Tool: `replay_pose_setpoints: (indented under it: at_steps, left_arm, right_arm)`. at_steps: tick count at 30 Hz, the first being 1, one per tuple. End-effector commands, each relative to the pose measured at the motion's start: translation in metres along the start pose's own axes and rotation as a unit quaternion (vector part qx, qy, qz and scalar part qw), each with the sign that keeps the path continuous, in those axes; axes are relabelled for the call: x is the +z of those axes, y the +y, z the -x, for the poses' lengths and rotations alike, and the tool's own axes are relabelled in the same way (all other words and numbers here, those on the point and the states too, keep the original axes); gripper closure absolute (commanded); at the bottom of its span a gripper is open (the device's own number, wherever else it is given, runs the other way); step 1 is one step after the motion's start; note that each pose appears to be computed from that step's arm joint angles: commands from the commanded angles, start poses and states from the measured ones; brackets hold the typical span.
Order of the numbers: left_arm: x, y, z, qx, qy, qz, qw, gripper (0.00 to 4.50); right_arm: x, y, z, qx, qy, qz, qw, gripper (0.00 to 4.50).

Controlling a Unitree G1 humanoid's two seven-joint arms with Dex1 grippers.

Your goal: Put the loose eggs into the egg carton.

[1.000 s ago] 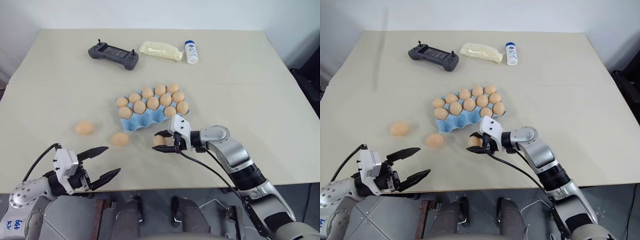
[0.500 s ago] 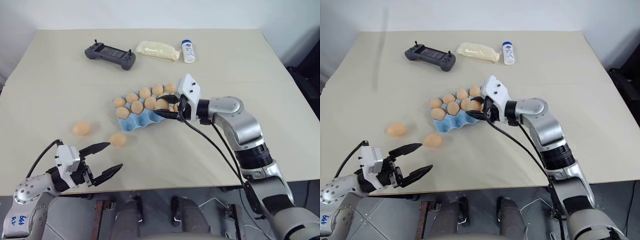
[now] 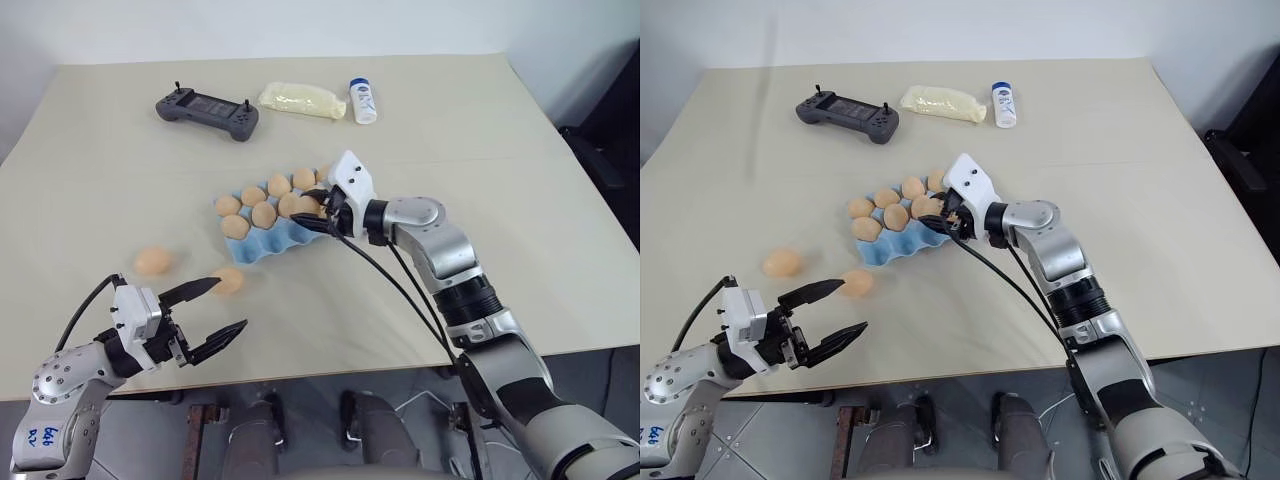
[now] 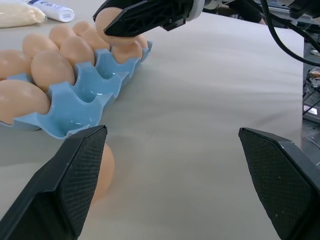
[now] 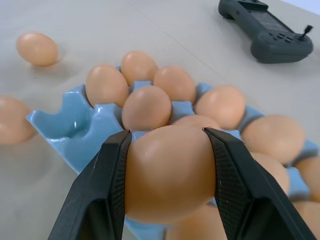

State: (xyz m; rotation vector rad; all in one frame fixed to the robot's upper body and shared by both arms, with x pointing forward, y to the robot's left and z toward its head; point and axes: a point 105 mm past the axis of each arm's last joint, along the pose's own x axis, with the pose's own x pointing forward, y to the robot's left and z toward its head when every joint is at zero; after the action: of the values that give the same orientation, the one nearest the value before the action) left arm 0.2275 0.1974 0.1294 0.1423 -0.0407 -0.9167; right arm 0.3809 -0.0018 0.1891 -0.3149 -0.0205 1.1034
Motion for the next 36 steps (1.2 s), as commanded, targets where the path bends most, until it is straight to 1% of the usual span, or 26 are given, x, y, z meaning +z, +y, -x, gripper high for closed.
replay_pose_setpoints:
  at_steps: [1, 2, 3, 8, 16, 20, 24, 27, 30, 33, 36]
  left_arm:
    - [0.002, 0.0, 0.0, 0.003, -0.007, -0.008, 1.0, 0.0]
    - [0.002, 0.0, 0.0, 0.003, -0.007, -0.009, 1.0, 0.0]
    - [0.002, 0.0, -0.001, 0.003, -0.008, -0.009, 1.0, 0.0]
    - [0.002, 0.001, -0.001, 0.006, -0.01, -0.011, 1.0, 0.0]
    - [0.003, 0.005, -0.001, 0.018, -0.013, -0.016, 1.0, 0.0]
    - [0.008, 0.01, -0.001, 0.038, -0.021, -0.025, 0.999, 0.0]
    - [0.013, 0.016, 0.002, 0.069, -0.032, -0.039, 0.996, 0.0]
    - [0.017, 0.019, 0.012, 0.114, -0.039, -0.058, 0.991, 0.0]
    - [0.019, 0.02, 0.022, 0.165, -0.045, -0.066, 0.983, 0.0]
    - [0.017, 0.016, 0.031, 0.199, -0.043, -0.064, 0.977, 0.0]
    - [0.011, 0.004, 0.044, 0.229, -0.037, -0.053, 0.971, 0.0]
  right_arm:
    - [0.015, 0.001, -0.007, 0.0, -0.018, 0.022, 1.0, 2.23]
    - [0.015, 0.002, -0.008, 0.0, -0.017, 0.022, 1.0, 1.88]
    - [0.015, 0.002, -0.009, 0.0, -0.017, 0.021, 1.0, 1.72]
    - [0.016, 0.003, -0.009, 0.002, -0.019, 0.021, 1.0, 0.04]
    - [0.024, -0.001, 0.006, 0.005, -0.032, 0.036, 0.999, 0.01]
    - [0.031, 0.001, 0.033, 0.029, -0.062, 0.047, 0.997, 0.01]
    - [0.023, -0.001, 0.06, 0.041, -0.076, 0.049, 0.995, 0.01]
    - [0.012, -0.001, 0.087, 0.075, -0.089, 0.033, 0.993, 0.01]
    - [-0.003, -0.004, 0.111, 0.102, -0.071, 0.019, 0.992, 0.01]
    - [-0.009, -0.004, 0.13, 0.134, -0.074, -0.001, 0.988, 0.01]
    - [-0.015, -0.01, 0.141, 0.142, -0.055, -0.007, 0.988, 0.01]
